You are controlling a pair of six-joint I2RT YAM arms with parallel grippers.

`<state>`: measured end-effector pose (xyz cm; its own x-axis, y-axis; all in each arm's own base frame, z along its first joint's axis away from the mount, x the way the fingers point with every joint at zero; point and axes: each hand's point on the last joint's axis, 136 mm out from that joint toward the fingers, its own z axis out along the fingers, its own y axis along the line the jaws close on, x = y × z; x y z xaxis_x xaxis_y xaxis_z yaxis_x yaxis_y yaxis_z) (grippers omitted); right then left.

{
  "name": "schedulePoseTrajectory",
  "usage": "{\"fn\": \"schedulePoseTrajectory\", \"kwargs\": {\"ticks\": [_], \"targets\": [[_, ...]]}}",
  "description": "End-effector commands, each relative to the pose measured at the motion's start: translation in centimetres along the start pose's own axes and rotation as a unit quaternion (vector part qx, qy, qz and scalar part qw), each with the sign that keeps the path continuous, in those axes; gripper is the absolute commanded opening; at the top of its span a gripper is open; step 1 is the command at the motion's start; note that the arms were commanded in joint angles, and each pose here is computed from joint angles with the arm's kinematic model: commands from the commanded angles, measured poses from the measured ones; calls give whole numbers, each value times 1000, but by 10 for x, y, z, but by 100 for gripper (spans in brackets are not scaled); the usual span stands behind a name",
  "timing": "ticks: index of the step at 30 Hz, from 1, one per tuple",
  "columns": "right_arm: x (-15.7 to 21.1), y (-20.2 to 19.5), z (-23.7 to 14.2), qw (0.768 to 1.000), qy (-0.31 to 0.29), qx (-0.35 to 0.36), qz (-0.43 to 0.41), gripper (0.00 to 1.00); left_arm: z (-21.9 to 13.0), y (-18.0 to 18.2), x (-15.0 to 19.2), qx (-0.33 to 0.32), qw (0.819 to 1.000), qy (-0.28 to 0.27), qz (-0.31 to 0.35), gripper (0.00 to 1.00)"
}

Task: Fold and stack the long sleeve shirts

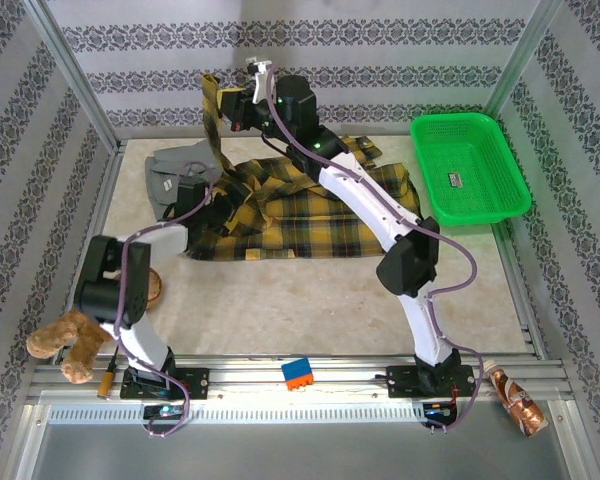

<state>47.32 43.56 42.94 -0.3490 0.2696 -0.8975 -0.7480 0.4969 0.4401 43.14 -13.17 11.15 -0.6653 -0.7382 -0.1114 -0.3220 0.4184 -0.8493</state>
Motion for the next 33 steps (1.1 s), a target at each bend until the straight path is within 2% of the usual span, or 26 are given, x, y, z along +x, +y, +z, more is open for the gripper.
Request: {"fn": "schedulePoseTrajectory", "kwargs": {"ticks": [1, 4, 9, 11, 13, 15, 17, 22, 25, 29, 32, 33], "targets": [[-21, 17, -22, 999, -13, -24, -16, 0, -36, 5, 13, -11, 1000, -1, -10, 95], [-4, 22, -32, 999, 21, -43, -9, 0, -90, 15, 8, -65, 996, -60, 8, 97], [45, 22, -69, 995, 91, -49, -5, 0, -187, 30, -10, -148, 972, -182, 23, 98], [72, 24, -94, 989, 132, -62, -10, 0, -214, 32, -16, -169, 961, -219, 28, 99], [108, 28, -122, 978, 191, -75, -28, 0, -223, 31, -21, -174, 956, -236, 26, 99], [141, 27, -155, 964, 250, -72, -48, 0, -221, 27, -27, -166, 956, -242, 27, 99], [172, 11, -190, 947, 308, -31, -92, 0, -212, 21, -34, -157, 958, -240, 29, 99], [213, -24, -246, 894, 406, 31, -189, 0, -176, 4, -45, -130, 967, -215, 50, 99], [221, -48, -258, 861, 425, 65, -272, 0, -151, -9, -43, -116, 973, -189, 64, 99], [214, -86, -260, 811, 420, 124, -388, 0, -118, -22, -35, -91, 981, -155, 68, 99], [213, -101, -261, 771, 438, 133, -442, 0, -101, -24, -32, -91, 984, -137, 74, 100], [211, -105, -261, 766, 440, 138, -448, 0, -96, -25, -32, -87, 985, -132, 74, 100]]}}
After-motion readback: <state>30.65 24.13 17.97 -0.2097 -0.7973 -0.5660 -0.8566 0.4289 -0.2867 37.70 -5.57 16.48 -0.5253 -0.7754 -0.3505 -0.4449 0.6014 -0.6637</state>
